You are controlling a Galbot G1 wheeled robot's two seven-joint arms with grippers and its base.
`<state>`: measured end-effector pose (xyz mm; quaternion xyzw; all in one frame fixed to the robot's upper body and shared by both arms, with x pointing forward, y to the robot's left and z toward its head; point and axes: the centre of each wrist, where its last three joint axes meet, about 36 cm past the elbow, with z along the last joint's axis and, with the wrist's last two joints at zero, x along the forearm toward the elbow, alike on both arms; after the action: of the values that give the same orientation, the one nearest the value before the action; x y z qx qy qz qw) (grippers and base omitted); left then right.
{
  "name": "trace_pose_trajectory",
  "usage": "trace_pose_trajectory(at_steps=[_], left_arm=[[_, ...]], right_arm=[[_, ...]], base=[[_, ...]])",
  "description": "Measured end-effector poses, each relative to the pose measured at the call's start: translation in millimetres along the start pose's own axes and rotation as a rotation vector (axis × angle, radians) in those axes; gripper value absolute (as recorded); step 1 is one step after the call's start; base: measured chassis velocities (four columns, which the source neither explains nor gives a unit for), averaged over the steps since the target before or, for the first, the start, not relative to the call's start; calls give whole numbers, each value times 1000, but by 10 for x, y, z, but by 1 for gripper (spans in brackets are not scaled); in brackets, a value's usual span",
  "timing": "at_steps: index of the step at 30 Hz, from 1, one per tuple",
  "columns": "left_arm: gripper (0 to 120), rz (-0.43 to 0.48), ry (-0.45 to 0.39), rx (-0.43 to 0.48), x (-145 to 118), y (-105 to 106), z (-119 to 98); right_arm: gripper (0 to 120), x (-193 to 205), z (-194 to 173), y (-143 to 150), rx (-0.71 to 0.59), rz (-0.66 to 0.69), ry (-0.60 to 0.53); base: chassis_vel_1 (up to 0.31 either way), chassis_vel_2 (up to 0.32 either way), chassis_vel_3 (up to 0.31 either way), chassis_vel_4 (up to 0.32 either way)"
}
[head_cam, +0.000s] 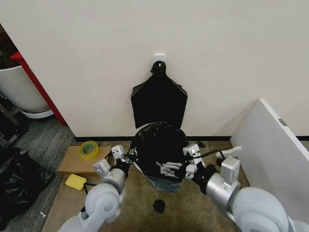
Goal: Place the garbage bag over the trash bin.
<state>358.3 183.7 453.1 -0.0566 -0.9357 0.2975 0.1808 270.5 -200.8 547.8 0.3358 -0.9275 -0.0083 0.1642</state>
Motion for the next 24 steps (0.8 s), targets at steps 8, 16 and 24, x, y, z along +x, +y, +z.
trace_pose_trajectory(at_steps=[8, 16, 24], left_arm=[[5, -8, 2, 2, -90, 0, -142], [5, 6, 8, -21, -120, -36, -191], [5, 13, 16, -21, -102, -57, -166]], right_arm=[[100, 87, 228, 71, 153, 7, 86], [95, 77, 347, 210, 278, -25, 43], [74, 46, 362, 268, 300, -57, 22]], base=[[0, 0, 0, 0], [0, 0, 0, 0], [0, 0, 0, 0]])
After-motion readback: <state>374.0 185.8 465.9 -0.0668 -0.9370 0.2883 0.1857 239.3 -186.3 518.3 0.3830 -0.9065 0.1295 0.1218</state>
